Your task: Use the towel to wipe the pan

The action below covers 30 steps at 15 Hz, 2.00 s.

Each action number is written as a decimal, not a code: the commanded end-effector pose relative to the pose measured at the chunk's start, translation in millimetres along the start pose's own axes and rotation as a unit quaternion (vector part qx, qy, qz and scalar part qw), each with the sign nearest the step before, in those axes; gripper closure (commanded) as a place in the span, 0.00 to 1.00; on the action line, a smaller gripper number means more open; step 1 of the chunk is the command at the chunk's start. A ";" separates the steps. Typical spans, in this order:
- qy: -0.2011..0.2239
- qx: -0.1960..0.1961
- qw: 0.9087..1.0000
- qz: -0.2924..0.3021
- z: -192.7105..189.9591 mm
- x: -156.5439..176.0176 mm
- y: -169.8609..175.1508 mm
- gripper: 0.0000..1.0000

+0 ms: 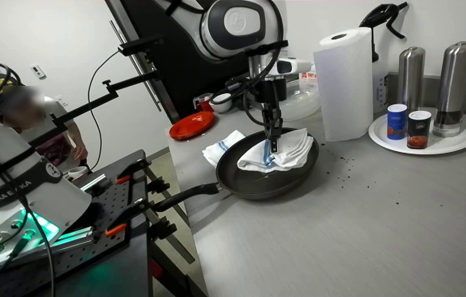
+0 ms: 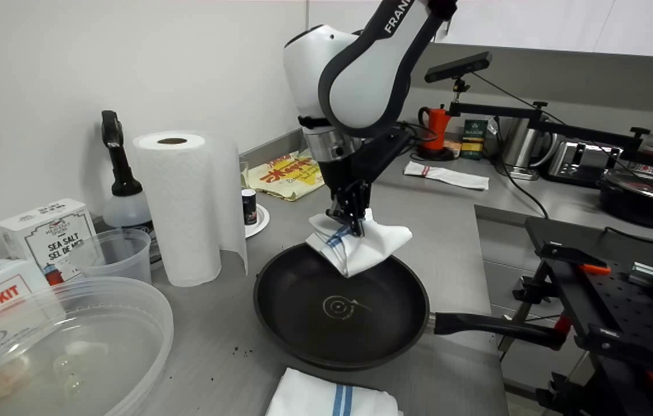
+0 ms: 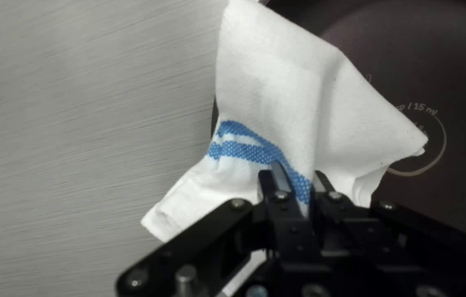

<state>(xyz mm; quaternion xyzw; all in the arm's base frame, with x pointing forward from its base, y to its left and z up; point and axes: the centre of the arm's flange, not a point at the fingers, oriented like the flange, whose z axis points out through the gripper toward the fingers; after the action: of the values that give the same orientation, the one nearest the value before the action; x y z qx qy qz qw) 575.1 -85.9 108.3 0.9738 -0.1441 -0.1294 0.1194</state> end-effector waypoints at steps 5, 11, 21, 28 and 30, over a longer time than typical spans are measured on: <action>0.008 -0.030 1.000 0.005 39.0 35.7 3.5 0.97; 0.000 -0.044 0.999 0.019 56.5 46.9 17.4 0.97; -0.016 -0.036 0.999 0.015 58.2 37.4 7.3 0.97; -0.024 -0.031 0.999 0.016 78.1 33.4 -4.2 0.97; -0.026 -0.033 0.999 0.016 85.3 34.8 -6.5 0.97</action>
<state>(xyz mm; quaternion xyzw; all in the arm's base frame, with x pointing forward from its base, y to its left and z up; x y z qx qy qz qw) 586.2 -113.5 40.8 0.9659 -0.1514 -0.1483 0.1484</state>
